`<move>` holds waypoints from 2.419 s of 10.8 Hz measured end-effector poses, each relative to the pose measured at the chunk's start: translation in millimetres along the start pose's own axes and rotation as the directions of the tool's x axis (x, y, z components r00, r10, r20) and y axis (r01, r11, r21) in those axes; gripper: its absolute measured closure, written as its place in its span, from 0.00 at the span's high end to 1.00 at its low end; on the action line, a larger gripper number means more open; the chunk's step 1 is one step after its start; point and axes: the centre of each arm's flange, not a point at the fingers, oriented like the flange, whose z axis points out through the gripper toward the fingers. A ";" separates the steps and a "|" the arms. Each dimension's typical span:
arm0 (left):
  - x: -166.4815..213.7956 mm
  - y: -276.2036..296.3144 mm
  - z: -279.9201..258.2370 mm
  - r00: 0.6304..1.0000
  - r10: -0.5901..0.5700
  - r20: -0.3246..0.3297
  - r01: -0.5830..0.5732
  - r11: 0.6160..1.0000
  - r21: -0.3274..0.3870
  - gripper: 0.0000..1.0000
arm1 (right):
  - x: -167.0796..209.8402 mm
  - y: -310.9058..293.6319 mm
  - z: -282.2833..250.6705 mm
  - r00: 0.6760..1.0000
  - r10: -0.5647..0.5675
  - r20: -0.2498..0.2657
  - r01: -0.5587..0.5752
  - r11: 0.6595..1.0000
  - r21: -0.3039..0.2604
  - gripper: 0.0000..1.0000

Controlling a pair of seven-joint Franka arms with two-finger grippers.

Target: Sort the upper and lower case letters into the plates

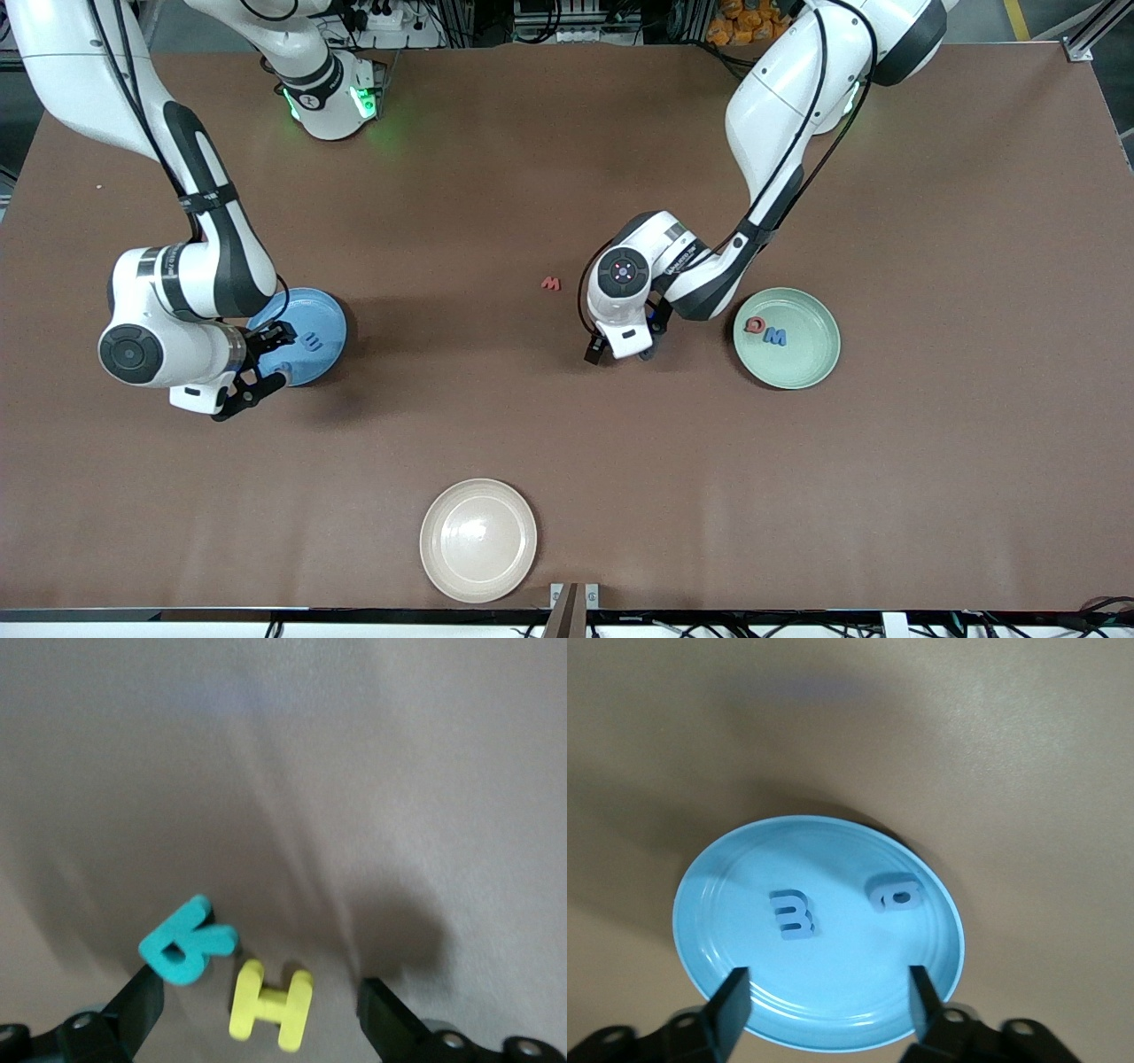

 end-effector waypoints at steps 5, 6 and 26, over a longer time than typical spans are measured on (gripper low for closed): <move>-2.6 3.2 -3.5 1.000 -0.001 -0.015 0.001 1.000 -0.010 0.88 | 29.8 -77.1 -78.0 0.996 -0.083 -0.022 0.082 0.995 -0.048 1.00; -2.9 4.3 -5.0 1.000 -0.002 -0.014 0.002 1.000 -0.013 0.87 | 40.9 -110.2 -93.0 0.992 -0.123 -0.036 0.121 0.991 -0.065 1.00; 183.9 -5.0 -143.4 0.965 0.255 0.061 -0.262 0.945 0.198 0.33 | 74.8 -525.5 90.9 0.845 -0.502 -0.185 0.428 0.842 -0.329 0.82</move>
